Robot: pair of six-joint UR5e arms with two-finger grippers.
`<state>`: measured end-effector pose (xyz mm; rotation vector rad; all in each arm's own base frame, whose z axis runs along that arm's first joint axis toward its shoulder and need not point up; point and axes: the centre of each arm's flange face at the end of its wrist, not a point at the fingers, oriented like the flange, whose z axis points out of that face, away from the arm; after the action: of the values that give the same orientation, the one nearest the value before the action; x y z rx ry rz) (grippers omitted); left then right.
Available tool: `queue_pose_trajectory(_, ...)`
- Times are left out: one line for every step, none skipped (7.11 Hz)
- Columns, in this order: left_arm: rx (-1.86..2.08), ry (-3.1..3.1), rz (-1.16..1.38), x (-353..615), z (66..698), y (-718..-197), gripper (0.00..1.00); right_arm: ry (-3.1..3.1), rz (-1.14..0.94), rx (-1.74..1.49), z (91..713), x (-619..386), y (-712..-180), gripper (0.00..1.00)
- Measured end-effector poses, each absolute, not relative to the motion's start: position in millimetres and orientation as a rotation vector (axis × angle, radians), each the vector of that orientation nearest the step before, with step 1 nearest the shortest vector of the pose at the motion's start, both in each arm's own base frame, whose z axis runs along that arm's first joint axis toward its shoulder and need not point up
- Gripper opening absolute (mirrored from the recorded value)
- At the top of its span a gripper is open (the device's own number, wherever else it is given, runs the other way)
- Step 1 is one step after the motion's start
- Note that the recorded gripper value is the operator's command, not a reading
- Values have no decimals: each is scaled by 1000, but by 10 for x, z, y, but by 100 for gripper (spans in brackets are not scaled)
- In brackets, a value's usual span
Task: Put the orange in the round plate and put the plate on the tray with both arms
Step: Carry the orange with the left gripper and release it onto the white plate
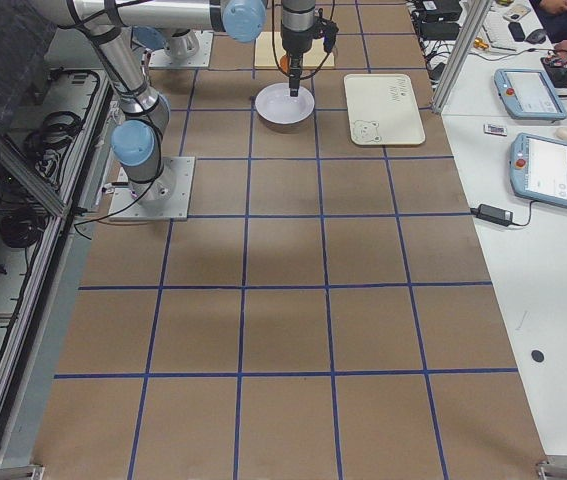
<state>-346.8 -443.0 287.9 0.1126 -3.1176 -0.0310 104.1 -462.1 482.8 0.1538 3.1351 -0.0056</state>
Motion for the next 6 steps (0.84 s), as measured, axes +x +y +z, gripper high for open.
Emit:
queue_pose_trajectory(136, -3104, -50, -3623, 2705, -4339, 24, 3135, 2, 167, 4808, 1016, -4637, 100)
queue_pose_trajectory(143, -3088, -58, -3696, 2503, -4306, 29, 3134, 15, 182, 4775, 973, -4663, 100)
queue_pose_trajectory(146, -3086, -75, -3720, 2286, -4291, 54, 3132, 32, 195, 4724, 918, -4703, 100)
queue_pose_trajectory(149, -3095, -102, -3724, 2108, -4287, 100, 3131, 40, 204, 4693, 879, -4730, 100)
queue_pose_trajectory(151, -3102, -120, -3727, 2005, -4292, 100, 3128, 45, 209, 4668, 862, -4751, 100)
queue_pose_trajectory(152, -3103, -123, -3734, 1977, -4304, 100, 3121, 52, 214, 4631, 856, -4784, 100)
